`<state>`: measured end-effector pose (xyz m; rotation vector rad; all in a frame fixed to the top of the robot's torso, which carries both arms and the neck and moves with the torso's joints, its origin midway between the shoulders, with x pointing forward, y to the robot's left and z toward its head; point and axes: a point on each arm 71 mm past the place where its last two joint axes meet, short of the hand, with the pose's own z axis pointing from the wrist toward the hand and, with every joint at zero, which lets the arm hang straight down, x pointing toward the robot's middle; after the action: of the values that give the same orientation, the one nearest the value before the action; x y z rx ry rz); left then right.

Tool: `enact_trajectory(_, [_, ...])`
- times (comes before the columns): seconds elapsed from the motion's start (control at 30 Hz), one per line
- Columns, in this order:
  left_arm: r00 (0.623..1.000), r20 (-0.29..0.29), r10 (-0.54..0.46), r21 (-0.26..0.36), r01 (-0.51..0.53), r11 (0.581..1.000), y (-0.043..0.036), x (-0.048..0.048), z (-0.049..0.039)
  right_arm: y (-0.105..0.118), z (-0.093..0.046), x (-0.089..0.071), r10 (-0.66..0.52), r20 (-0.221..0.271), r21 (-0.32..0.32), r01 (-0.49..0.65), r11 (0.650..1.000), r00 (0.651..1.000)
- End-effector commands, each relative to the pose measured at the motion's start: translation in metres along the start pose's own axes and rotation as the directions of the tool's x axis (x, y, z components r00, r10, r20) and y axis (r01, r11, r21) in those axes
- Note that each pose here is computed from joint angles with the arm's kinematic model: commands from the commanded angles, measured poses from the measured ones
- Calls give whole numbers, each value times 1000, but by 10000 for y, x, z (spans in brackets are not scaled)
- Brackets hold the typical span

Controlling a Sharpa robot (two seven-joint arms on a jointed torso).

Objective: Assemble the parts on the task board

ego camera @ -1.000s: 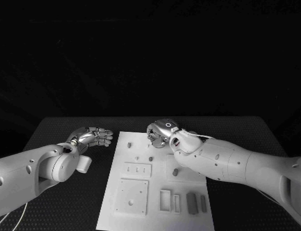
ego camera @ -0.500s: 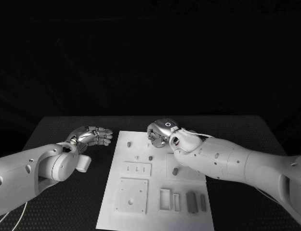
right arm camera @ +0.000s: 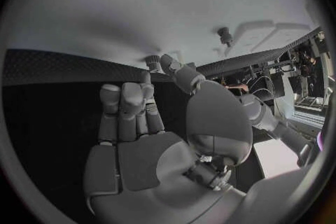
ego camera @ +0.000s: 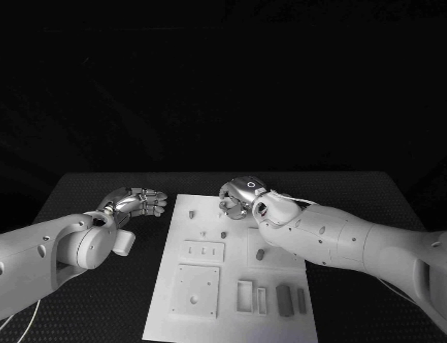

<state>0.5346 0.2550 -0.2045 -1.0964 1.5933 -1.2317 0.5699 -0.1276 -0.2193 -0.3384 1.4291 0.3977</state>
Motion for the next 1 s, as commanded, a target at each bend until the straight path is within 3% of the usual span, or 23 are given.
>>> enact_trajectory(0.03, [1000,-4,2,14,-2,1000,-17,8,3,-11,-5,-11,21,10,4,-21,1000,1000])
enact_trajectory(0.27, [1000,3,3,14,-4,1000,-15,-17,0,-41,-28,-115,61,51,-9,-61,998,997])
enact_trajectory(0.5, [1000,13,5,14,-5,1000,-11,-55,-7,-180,-52,-385,144,98,6,-145,989,985])
enact_trajectory(0.7, [1000,21,6,18,-6,1000,-10,-96,-17,-588,-150,-584,235,59,76,-239,968,970])
enact_trajectory(1.0, [1000,29,7,20,-7,1000,-13,-132,-23,-1234,-366,-558,293,-27,214,-281,936,956])
